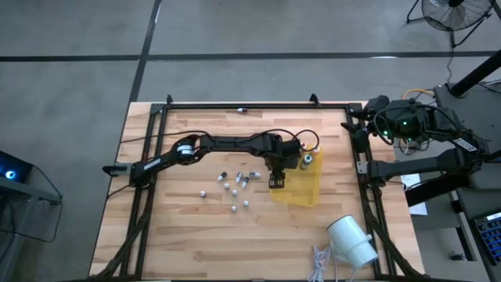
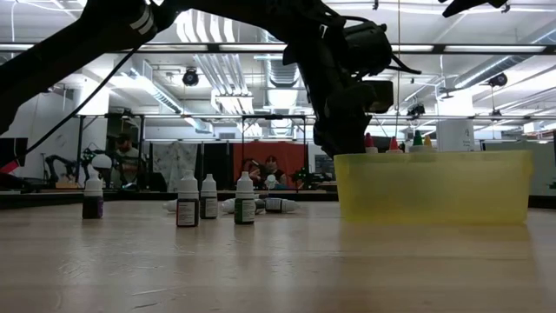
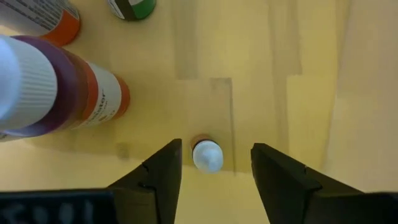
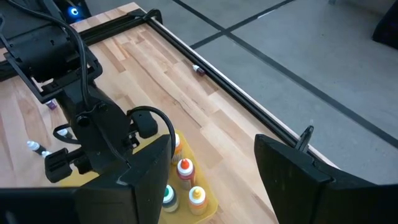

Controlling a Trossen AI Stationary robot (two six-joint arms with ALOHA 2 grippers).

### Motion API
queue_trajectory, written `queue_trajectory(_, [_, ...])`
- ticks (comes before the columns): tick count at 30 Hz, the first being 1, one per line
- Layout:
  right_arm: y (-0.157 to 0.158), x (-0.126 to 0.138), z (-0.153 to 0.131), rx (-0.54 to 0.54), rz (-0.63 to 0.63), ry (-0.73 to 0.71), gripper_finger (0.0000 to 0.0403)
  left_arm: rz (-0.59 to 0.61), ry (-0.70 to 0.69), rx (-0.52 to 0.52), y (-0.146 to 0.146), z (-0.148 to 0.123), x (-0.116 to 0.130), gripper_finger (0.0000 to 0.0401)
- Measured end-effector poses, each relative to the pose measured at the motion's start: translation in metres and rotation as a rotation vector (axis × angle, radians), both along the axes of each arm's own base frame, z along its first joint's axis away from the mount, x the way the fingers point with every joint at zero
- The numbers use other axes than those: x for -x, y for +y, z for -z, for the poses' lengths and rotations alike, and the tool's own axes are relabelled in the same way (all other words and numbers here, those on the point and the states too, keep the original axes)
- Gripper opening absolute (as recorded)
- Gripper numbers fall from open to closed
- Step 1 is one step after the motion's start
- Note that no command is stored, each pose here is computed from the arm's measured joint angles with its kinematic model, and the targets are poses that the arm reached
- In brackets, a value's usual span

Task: Pick & Place food coloring
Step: Put the small orange food coloring bottle into the yellow bin

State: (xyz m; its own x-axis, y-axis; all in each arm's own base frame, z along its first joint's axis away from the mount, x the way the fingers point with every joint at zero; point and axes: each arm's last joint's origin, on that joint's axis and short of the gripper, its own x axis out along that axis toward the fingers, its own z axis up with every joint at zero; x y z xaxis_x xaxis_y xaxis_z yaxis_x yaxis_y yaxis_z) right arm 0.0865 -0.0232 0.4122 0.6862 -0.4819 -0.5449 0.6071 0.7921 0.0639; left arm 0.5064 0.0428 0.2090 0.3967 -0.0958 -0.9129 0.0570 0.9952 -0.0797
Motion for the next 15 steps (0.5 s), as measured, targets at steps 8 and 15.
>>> queue_trajectory(8, [0.0,0.0,0.0,0.0,0.0,0.0,0.0221,0.001,-0.015,-0.002,0.0,-0.014,0.0,0.0165])
queue_trajectory(15, [0.0,0.0,0.0,0.0,-0.001,-0.001,0.0221,0.005,-0.087,-0.014,-0.001,-0.047,0.006,0.0165])
